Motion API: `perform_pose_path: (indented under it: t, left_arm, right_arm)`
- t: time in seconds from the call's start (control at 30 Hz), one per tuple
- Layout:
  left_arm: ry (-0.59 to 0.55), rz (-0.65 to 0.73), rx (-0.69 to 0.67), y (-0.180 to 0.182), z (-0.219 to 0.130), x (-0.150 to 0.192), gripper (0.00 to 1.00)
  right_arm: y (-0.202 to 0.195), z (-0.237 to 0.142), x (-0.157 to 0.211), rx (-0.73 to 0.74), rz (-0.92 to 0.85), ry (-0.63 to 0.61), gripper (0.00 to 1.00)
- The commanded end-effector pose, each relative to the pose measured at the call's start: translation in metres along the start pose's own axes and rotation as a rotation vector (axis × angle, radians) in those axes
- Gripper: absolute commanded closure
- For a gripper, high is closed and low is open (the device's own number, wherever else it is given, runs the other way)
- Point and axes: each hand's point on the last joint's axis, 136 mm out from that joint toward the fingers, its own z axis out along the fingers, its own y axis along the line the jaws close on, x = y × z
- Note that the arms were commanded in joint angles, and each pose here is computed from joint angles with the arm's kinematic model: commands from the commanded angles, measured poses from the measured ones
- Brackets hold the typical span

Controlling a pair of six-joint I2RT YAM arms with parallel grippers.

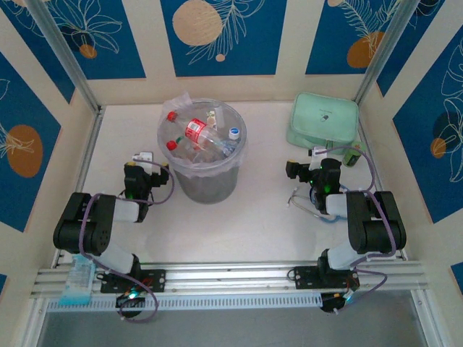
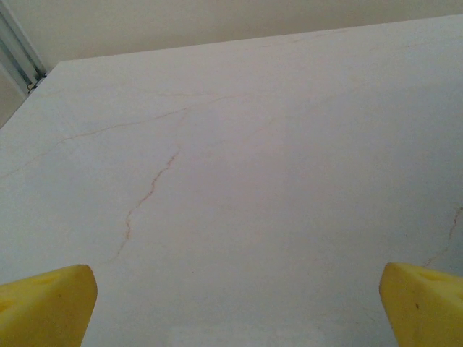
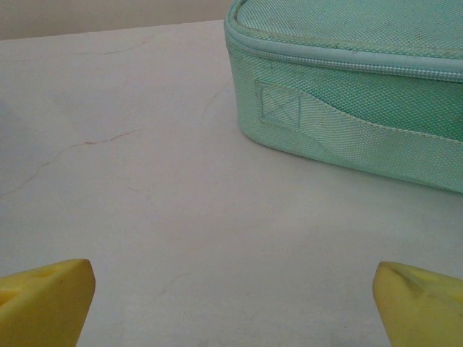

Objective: Put the plastic bottles in the bin

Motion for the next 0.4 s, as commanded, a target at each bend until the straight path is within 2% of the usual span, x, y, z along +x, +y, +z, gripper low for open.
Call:
perform_pose_path:
  t: [0.0, 0.37]
  left_arm:
    - [-0.016, 0.002, 0.002, 0.0012, 0.0000, -0.0021, 0.00]
    - [-0.016, 0.002, 0.002, 0.0012, 0.0000, -0.0020, 0.00]
  right_arm:
    - [0.0017, 0.0008, -0.0076, -0.009, 0.000, -0.025, 0.01]
    - [0.0013, 0.0003, -0.0084, -0.008, -0.001, -0.029, 0.01]
